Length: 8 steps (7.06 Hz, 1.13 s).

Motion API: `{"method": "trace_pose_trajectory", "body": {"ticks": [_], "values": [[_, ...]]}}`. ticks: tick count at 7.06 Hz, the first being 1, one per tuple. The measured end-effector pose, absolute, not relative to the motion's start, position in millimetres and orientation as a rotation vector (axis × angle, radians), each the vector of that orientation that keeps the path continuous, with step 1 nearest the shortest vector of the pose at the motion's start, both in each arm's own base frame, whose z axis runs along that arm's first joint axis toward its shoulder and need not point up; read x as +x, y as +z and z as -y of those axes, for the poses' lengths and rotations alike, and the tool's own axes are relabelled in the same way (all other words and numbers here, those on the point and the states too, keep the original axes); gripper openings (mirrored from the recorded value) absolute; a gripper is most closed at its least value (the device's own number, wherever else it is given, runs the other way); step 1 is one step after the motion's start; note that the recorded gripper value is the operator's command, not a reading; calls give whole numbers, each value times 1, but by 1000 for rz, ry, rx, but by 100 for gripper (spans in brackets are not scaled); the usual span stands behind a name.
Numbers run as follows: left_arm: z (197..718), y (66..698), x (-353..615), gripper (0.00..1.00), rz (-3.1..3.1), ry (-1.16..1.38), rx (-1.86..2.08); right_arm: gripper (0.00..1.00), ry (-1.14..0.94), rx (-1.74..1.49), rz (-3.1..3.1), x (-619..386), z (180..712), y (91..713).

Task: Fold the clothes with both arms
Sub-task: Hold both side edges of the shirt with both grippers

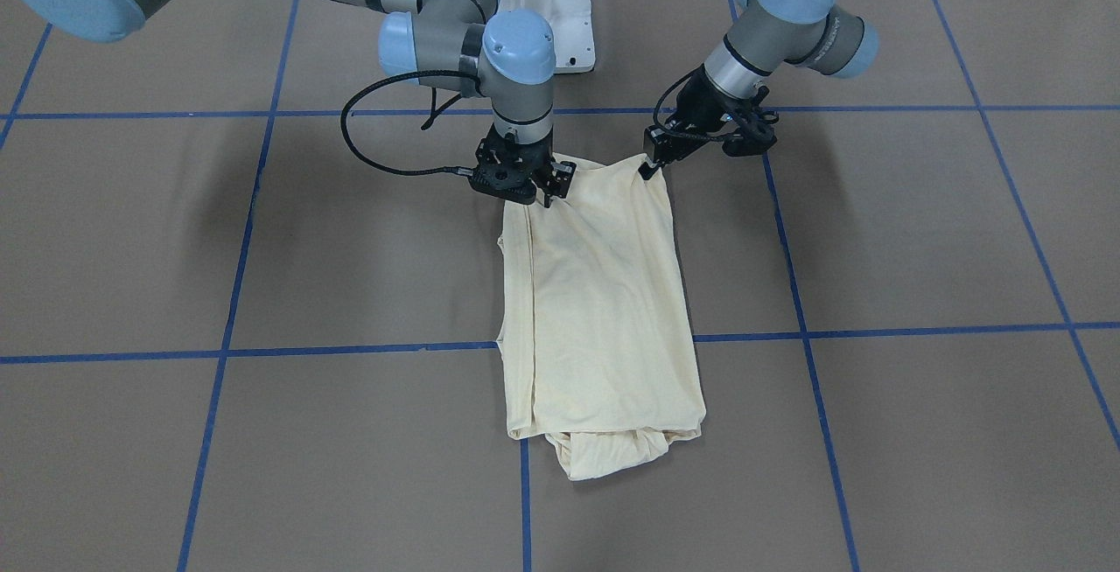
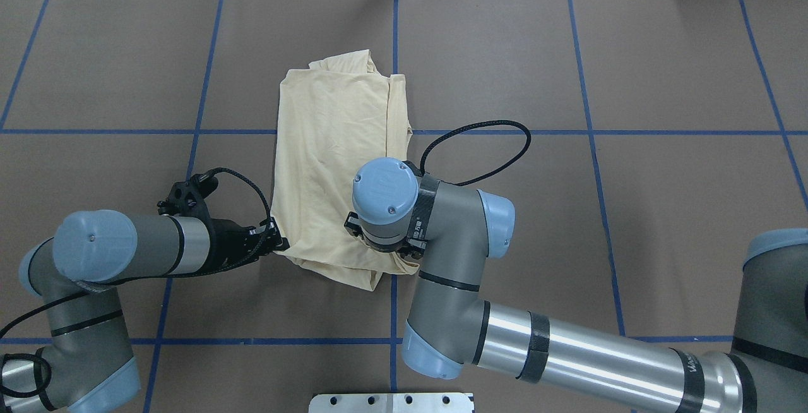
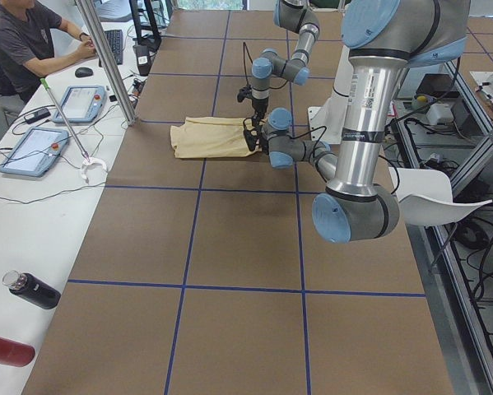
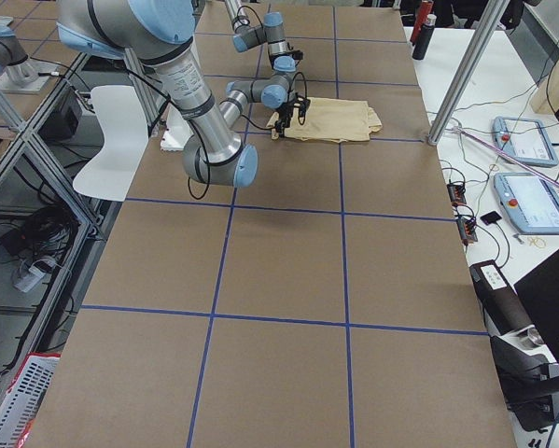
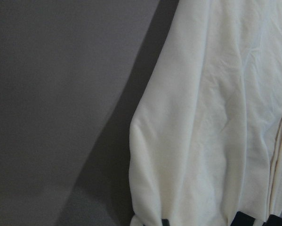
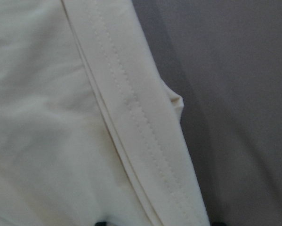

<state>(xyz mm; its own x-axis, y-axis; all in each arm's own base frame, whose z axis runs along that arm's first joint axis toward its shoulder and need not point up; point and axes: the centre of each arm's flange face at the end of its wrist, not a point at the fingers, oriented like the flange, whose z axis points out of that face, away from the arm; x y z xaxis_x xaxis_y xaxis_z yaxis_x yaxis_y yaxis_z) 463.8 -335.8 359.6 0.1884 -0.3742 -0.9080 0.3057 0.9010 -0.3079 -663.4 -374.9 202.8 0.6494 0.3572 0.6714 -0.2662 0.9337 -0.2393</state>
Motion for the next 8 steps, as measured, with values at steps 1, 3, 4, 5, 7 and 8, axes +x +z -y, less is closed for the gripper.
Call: {"method": "trace_pose_trajectory", "body": {"ticks": [1, 3, 4, 5, 7, 8], "values": [[336, 360, 464, 0, -1296, -479, -62, 0, 361, -125, 788, -663, 375, 203], [336, 360, 464, 0, -1296, -479, -62, 0, 397, -139, 790, -663, 374, 201], [336, 360, 464, 0, -1295, -479, -63, 0, 405, -142, 800, -662, 374, 199], [336, 360, 464, 0, -1295, -478, -63, 0, 409, -141, 808, -661, 375, 198], [336, 360, 464, 0, -1293, -477, -64, 0, 408, -138, 815, -659, 377, 197], [336, 359, 464, 0, -1295, -477, -64, 0, 408, -139, 816, -658, 378, 197]]}}
